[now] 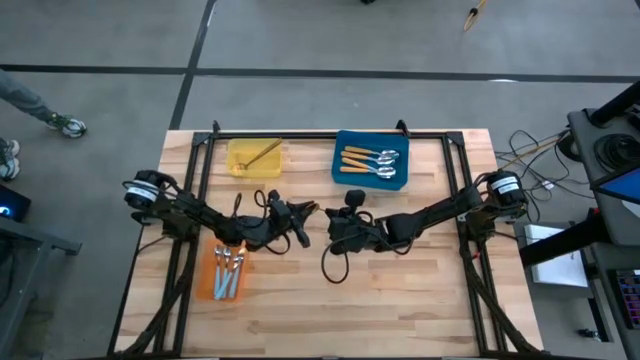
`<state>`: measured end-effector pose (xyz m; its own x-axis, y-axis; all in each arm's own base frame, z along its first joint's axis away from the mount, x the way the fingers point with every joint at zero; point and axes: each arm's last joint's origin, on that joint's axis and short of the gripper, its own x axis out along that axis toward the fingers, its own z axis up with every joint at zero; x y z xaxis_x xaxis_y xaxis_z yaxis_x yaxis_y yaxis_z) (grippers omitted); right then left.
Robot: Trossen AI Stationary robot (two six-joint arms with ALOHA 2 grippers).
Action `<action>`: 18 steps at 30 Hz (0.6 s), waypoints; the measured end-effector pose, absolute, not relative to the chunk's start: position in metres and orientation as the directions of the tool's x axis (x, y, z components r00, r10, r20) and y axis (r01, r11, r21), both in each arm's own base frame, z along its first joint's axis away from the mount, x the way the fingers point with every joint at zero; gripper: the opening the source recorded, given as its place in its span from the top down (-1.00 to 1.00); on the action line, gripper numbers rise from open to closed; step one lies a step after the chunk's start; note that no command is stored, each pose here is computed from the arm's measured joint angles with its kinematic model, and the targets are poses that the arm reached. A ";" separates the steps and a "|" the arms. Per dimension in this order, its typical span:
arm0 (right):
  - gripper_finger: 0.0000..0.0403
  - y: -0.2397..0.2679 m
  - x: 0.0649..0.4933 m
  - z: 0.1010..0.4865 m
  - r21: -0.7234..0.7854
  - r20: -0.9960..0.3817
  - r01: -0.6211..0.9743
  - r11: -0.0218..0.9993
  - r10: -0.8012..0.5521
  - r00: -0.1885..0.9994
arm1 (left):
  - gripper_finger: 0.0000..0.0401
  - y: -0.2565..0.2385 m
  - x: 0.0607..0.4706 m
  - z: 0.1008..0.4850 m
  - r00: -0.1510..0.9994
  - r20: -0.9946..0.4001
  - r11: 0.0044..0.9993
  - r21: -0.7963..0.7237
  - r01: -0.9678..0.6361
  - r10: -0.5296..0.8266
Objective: Sort silverware by color (type)
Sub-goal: Put the gold spoon into the yellow bin
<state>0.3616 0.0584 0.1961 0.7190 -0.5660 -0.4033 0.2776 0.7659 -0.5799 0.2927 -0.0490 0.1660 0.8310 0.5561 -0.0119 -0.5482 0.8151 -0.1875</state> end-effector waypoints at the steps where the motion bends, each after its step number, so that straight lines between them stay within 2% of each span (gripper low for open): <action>1: 0.89 0.058 0.362 0.196 -0.576 -0.404 0.281 0.768 -0.566 0.718 | 0.97 -0.049 0.293 0.166 0.831 -0.011 0.815 -0.189 -0.548 0.557; 12: 0.34 0.058 0.360 0.198 -0.515 -0.404 0.334 0.789 -0.567 0.718 | 0.98 -0.049 0.292 0.174 0.834 0.013 0.813 -0.231 -0.535 0.552; 18: 0.17 0.057 0.357 0.209 -0.463 -0.386 0.377 0.802 -0.565 0.729 | 0.98 -0.044 0.276 0.189 0.829 0.049 0.808 -0.259 -0.528 0.557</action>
<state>0.3569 0.0572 0.2094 0.7287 -0.5655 -0.3864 0.3772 0.8023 -0.4627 0.2762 -0.0443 0.1893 0.8288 0.5574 0.0491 -0.5285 0.8085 -0.2590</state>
